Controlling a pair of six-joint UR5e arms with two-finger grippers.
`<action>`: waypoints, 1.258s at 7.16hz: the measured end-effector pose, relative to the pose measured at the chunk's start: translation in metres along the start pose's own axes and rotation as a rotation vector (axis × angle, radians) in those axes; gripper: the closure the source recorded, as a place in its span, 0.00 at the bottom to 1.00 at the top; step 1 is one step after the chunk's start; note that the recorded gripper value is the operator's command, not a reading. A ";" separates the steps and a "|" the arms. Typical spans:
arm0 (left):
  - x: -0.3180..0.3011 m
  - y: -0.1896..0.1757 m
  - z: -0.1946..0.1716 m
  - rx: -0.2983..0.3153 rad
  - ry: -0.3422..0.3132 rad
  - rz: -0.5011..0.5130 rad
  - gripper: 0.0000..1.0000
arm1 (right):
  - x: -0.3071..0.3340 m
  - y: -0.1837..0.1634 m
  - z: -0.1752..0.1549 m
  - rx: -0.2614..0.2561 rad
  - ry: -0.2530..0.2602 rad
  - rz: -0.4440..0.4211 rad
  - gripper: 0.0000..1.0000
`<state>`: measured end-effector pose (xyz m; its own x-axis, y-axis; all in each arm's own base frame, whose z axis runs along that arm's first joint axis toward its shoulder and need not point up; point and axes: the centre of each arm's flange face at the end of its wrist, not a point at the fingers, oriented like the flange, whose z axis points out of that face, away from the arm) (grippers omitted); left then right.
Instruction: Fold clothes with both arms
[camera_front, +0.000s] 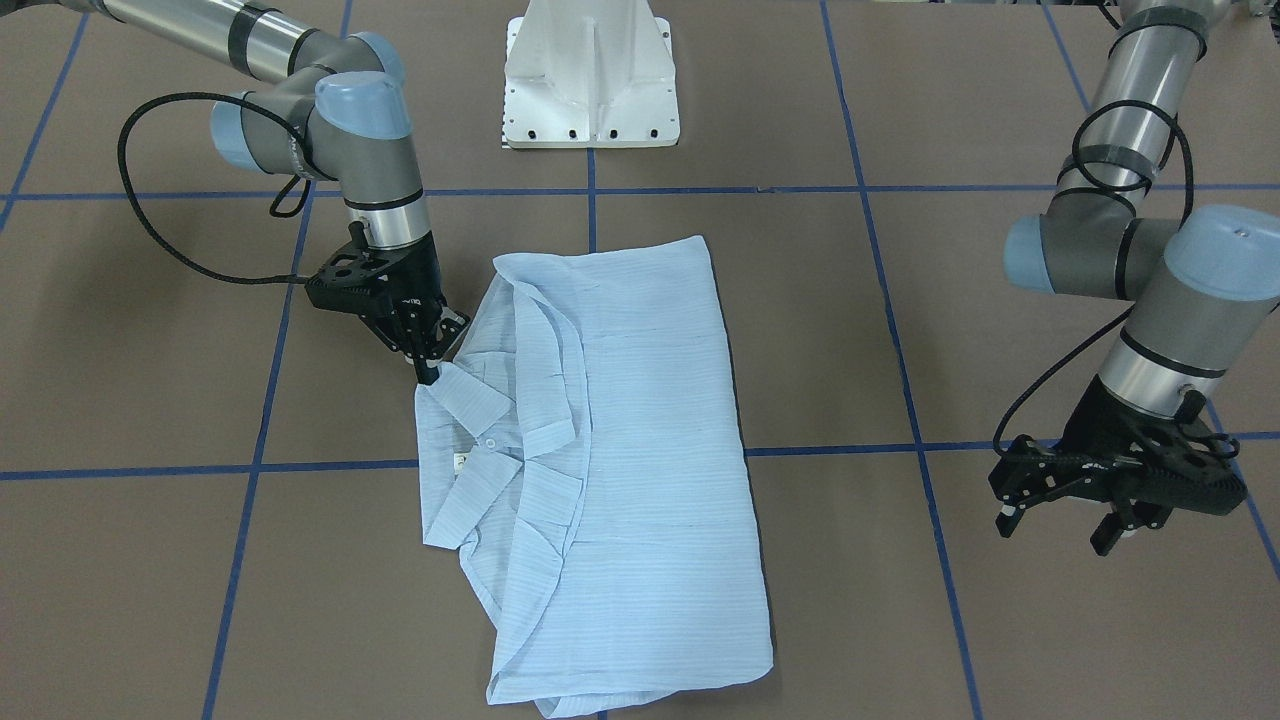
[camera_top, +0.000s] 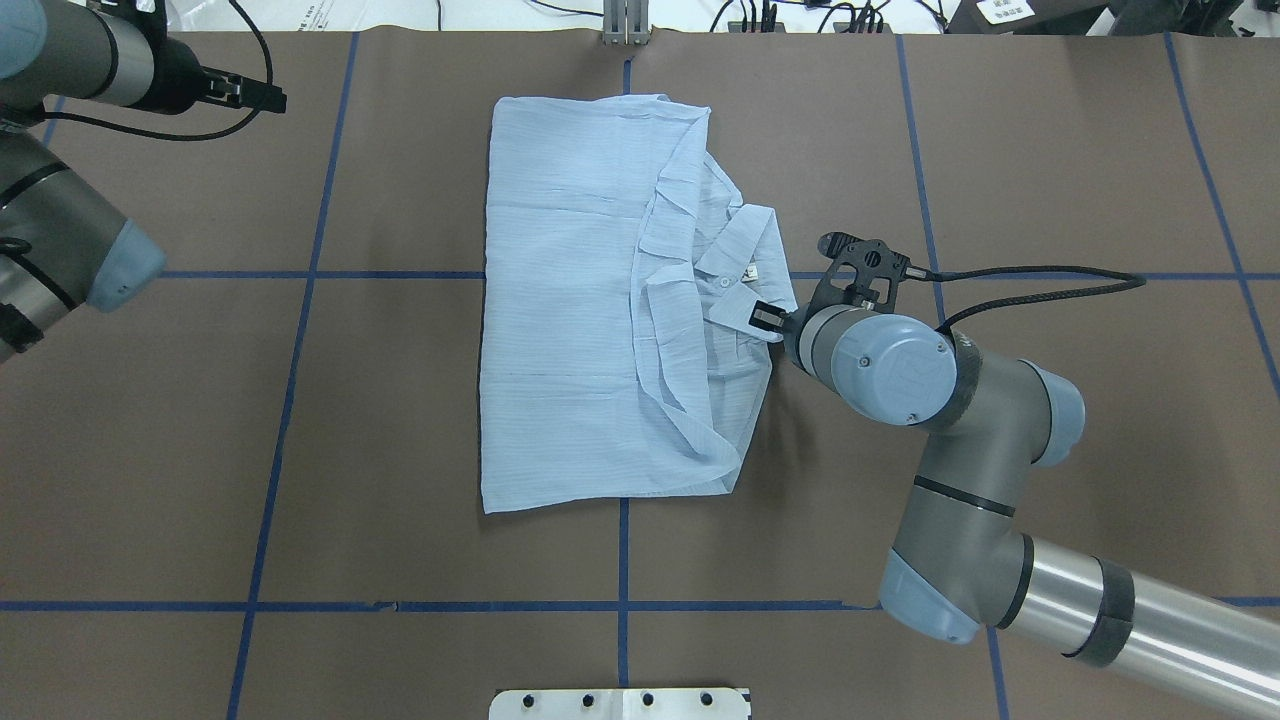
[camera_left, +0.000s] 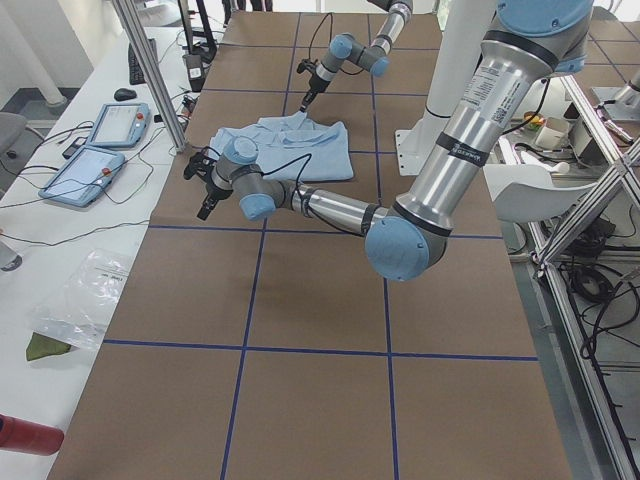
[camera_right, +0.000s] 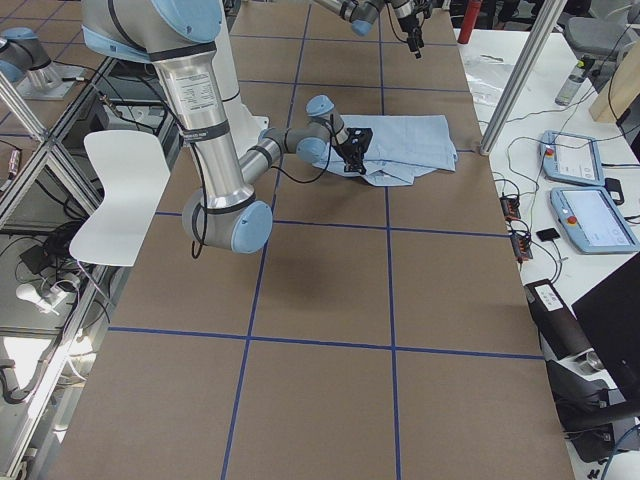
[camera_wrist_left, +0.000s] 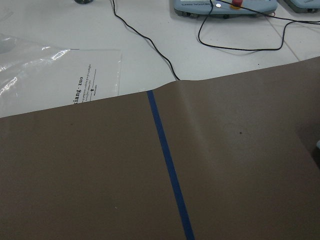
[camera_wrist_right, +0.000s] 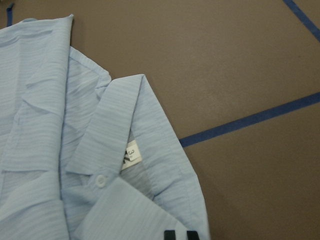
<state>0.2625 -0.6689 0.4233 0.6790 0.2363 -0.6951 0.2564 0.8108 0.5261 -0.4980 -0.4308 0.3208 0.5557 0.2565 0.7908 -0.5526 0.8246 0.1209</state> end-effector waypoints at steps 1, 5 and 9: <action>0.000 0.000 0.000 -0.001 0.000 0.000 0.00 | -0.023 -0.002 -0.008 -0.017 0.007 -0.038 0.00; 0.004 -0.001 -0.003 0.001 0.010 0.003 0.00 | -0.137 -0.011 -0.054 -0.046 0.008 -0.136 0.00; 0.000 0.006 -0.002 -0.005 0.009 0.002 0.00 | -0.153 -0.022 -0.067 -0.021 -0.085 -0.499 0.00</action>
<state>0.2623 -0.6627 0.4256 0.6736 0.2424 -0.6982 0.2517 0.8130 0.5250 -0.5292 -0.4545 0.1572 0.6960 -0.2126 0.6859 -0.2192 0.8467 0.4849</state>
